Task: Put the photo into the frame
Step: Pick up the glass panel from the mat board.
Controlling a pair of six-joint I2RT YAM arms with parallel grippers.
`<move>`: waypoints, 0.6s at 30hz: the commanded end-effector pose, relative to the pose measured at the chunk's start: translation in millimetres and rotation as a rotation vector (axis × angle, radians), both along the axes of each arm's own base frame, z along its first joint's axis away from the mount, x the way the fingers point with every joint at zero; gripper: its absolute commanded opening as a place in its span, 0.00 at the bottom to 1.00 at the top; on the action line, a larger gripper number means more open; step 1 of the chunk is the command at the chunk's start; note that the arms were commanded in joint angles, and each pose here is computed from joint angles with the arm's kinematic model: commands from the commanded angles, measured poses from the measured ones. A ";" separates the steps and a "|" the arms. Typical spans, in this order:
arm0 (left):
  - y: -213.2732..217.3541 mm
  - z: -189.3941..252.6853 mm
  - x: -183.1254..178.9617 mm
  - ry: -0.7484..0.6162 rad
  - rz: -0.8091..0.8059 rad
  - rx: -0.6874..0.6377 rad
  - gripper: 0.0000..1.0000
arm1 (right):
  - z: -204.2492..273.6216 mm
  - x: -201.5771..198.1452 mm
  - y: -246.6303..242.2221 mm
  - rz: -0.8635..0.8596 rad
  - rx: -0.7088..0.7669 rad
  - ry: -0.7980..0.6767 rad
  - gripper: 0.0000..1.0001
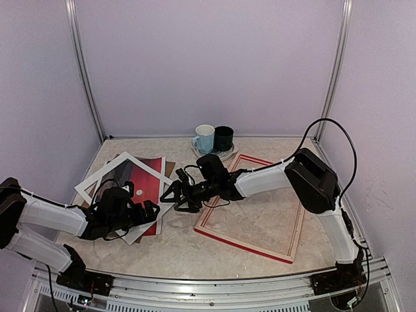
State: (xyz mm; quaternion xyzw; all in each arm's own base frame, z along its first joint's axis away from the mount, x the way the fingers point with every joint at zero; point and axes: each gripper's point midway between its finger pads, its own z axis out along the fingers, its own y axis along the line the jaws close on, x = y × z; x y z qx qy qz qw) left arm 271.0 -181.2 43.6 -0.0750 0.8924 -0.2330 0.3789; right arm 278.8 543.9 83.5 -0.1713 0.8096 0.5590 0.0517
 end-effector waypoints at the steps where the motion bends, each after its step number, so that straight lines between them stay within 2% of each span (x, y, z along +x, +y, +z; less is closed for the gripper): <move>1: 1.3 -8.5 -9.2 0.028 -0.010 0.008 0.99 | -1.7 -0.6 5.2 0.026 0.022 0.007 0.93; 6: 0.4 -7.7 -8.9 0.026 -0.012 0.004 0.99 | -12.2 4.9 6.8 0.008 -0.022 0.012 0.80; 12: 0.5 -6.6 -8.8 0.024 -0.011 0.001 0.99 | -19.9 10.5 9.0 -0.004 -0.059 0.009 0.70; 18: 0.9 -6.1 -9.5 0.024 -0.011 0.001 0.99 | -19.4 10.1 9.4 0.004 -0.052 -0.002 0.46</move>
